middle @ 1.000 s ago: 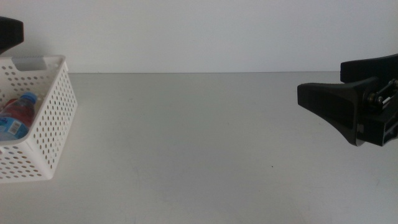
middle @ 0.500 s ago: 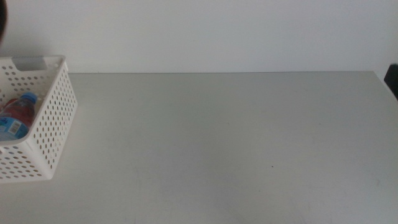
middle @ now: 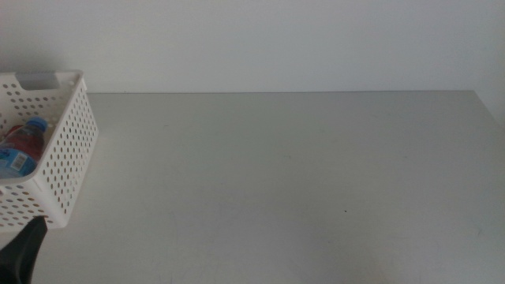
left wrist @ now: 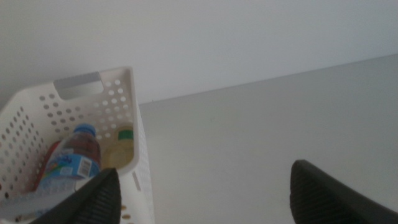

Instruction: Use arms to grab the bottles and put them into the dustbin to the left of the table.

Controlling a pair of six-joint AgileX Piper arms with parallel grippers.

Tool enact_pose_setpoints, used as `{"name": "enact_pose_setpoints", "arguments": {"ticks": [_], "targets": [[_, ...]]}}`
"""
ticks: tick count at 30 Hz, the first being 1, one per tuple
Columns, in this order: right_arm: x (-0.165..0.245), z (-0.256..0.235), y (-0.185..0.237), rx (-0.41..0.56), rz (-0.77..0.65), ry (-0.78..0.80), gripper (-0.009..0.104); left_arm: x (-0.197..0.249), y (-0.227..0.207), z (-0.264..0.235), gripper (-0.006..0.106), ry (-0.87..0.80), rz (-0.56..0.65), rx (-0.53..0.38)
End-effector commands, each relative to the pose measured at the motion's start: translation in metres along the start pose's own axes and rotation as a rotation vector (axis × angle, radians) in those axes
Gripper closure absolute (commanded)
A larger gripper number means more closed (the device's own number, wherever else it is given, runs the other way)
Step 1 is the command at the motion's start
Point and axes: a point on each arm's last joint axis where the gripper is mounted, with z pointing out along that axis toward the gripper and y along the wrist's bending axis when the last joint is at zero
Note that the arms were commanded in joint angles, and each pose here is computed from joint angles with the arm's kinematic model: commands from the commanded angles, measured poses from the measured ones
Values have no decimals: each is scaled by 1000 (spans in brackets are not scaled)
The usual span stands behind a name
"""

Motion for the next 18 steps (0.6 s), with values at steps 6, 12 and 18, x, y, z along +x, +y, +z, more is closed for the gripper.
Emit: {"name": "enact_pose_setpoints", "arguments": {"ticks": [6,12,18], "targets": [[22,-10,0,103,123,-104,10,40,2,-8,8,-85,-63,-108],[45,-12,4,140,140,-52,10,66,2,-7,8,-72,-92,-149],[45,-13,3,145,135,-52,10,68,1,-7,8,-48,-93,-140]]}}
